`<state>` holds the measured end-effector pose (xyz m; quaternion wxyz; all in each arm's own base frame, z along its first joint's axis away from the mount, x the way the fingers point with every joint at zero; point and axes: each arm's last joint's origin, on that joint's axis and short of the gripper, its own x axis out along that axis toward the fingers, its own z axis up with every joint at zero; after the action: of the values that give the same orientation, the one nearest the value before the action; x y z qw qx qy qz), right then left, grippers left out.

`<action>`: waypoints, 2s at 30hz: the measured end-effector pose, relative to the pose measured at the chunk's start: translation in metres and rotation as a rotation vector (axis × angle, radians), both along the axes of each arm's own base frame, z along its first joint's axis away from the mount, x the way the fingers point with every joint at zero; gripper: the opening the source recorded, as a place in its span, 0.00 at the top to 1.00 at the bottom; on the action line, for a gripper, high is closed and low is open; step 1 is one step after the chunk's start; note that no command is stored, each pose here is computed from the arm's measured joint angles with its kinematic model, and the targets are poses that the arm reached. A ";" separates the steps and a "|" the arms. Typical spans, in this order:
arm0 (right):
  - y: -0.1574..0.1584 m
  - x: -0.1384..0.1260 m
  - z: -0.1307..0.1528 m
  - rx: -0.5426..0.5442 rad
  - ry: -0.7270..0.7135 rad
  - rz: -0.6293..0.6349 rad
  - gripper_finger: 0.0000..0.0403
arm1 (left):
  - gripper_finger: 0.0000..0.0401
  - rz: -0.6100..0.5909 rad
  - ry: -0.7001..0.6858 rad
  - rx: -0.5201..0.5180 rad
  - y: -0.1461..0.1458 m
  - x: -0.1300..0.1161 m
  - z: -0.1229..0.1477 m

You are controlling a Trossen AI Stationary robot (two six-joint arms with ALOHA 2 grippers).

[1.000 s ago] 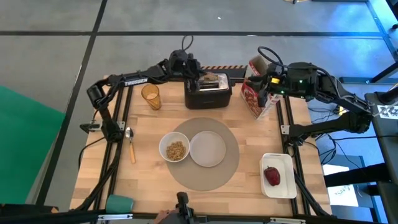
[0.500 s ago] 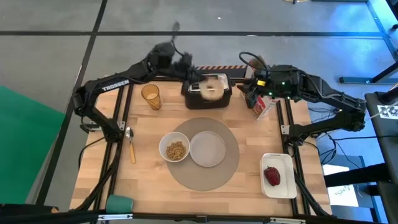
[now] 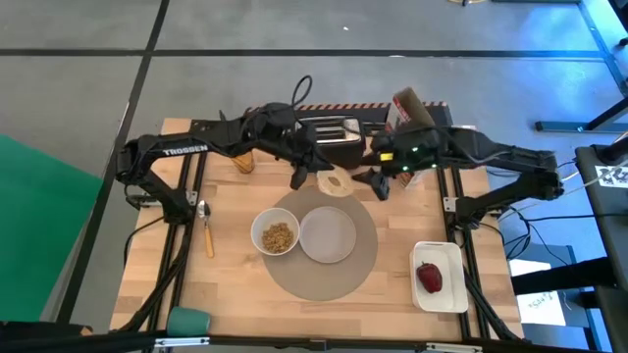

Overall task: Arrange a breakfast setting
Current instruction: Put the bagel on the gray plate, then put the red apple on the gray plate

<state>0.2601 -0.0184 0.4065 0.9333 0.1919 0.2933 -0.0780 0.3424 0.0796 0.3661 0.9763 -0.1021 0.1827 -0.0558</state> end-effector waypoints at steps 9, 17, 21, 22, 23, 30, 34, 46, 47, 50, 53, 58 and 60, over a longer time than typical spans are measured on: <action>0.016 0.023 -0.020 0.005 0.081 -0.043 0.59 | 0.97 0.010 0.083 0.032 -0.014 0.004 -0.011; 0.027 0.005 0.000 -0.118 0.001 -0.198 0.62 | 0.97 -0.012 0.403 0.007 -0.017 0.031 -0.087; 0.032 -0.006 0.007 -0.121 -0.027 -0.230 0.62 | 0.97 -0.030 0.515 -0.012 -0.020 0.048 -0.129; 0.034 -0.010 0.009 -0.118 -0.036 -0.237 0.62 | 0.97 -0.033 0.545 -0.018 -0.020 0.051 -0.140; 0.036 -0.013 0.010 -0.117 -0.040 -0.242 0.62 | 0.97 -0.039 0.565 -0.025 -0.021 0.054 -0.148; 0.055 -0.032 -0.003 -0.079 0.154 -0.148 0.62 | 0.97 -0.046 0.652 -0.058 -0.021 0.062 -0.181; 0.075 -0.040 -0.019 -0.007 0.339 -0.100 0.62 | 0.95 -0.019 0.658 -0.035 -0.020 0.062 -0.181; 0.135 -0.069 -0.043 0.213 0.655 -0.210 0.46 | 0.61 0.054 0.680 -0.142 -0.019 0.055 -0.168; 0.142 -0.071 -0.044 0.220 0.665 -0.210 0.44 | 0.59 0.054 0.665 -0.139 -0.020 0.052 -0.160; 0.159 -0.079 -0.052 0.246 0.708 -0.234 0.37 | 0.55 0.057 0.599 -0.118 -0.022 0.044 -0.134; 0.172 -0.091 -0.072 0.294 0.788 -0.305 0.32 | 0.53 0.074 0.522 -0.088 -0.023 0.036 -0.109; 0.199 -0.112 -0.120 0.371 0.830 -0.387 0.26 | 0.53 0.090 0.432 -0.061 -0.023 0.027 -0.084; 0.206 -0.119 -0.137 0.403 0.821 -0.420 0.25 | 0.53 0.079 0.420 -0.063 -0.025 0.028 -0.083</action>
<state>0.1408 0.1878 0.2695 0.6493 0.3767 0.6007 -0.2749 0.3700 0.0551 0.2835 0.9145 -0.1489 0.3763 -0.0005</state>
